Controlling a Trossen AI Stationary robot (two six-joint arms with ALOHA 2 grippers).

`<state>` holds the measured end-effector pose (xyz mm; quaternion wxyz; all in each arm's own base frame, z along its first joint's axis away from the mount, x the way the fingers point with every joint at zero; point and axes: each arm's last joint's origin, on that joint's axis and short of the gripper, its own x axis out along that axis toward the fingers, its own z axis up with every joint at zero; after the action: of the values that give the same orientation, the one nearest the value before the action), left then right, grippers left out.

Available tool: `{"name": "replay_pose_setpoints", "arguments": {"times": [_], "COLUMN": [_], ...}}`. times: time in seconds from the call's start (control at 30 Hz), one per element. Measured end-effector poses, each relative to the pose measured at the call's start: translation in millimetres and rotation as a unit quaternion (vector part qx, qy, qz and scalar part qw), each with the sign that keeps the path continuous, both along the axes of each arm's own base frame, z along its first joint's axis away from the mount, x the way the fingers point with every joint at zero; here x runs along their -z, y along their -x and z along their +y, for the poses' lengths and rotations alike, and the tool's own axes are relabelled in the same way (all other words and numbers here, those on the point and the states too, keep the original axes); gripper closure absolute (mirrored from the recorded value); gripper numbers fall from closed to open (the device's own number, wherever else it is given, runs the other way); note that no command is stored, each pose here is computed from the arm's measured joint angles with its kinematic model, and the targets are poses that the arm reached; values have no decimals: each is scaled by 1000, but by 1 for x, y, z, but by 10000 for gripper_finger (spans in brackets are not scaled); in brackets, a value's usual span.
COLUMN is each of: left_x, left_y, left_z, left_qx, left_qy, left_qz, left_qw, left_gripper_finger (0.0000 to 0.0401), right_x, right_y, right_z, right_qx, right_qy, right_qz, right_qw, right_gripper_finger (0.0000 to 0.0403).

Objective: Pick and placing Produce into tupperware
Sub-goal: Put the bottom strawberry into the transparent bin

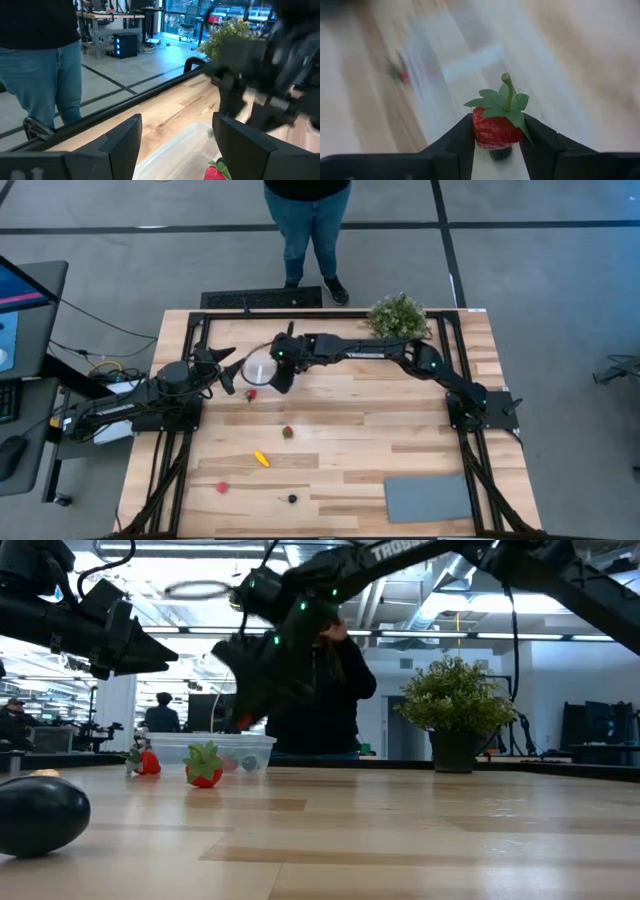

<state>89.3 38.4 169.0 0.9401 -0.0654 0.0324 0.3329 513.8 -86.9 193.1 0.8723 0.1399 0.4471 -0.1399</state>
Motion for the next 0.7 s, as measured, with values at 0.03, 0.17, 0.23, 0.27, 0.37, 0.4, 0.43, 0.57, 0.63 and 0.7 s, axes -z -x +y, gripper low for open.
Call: {"name": "replay_pose_setpoints", "arguments": {"times": [0.03, 0.17, 0.23, 0.27, 0.37, 0.4, 0.43, 0.57, 0.63, 0.7], "left_x": [0, 0, 0, 0, 0, 0, 0, 0, 0, 0], "left_y": [0, 0, 0, 0, 0, 0, 0, 0, 0, 0], "left_z": [0, 0, 0, 0, 0, 0, 0, 0, 0, 0], "left_qx": [0, 2, 2, 2, 2, 2, 2, 2, 2, 2], "left_qy": [0, 0, 0, 0, 0, 0, 0, 0, 0, 0], "left_qz": [0, 0, 0, 0, 0, 0, 0, 0, 0, 0], "left_qw": [1000, 1000, 1000, 1000, 1000, 1000, 1000, 1000, 1000, 1000], "left_gripper_finger": [165, 165, 165, 165, 165, 165, 165, 165, 165, 165], "right_x": [6, 13, 14, 17, 26, 29, 31, 35, 35, 35], "right_y": [-3, -6, -6, -8, -5, -6, -7, -7, -7, -7], "right_z": [0, 2, 1, 0, -4, -5, -5, -4, -4, -4], "right_qx": [-1, 0, 7, 8, 12, 13, 13, 12, 12, 12], "right_qy": [-1, 2, -2, -2, -7, -6, -6, -8, -7, -7], "right_qz": [-4, -4, -4, -4, 20, 20, 16, 24, 22, 21], "right_qw": [1000, 1000, 1000, 1000, 1000, 1000, 1000, 1000, 1000, 1000], "right_gripper_finger": [251, 248, 243, 240, 238, 239, 241, 246, 243, 234]}}
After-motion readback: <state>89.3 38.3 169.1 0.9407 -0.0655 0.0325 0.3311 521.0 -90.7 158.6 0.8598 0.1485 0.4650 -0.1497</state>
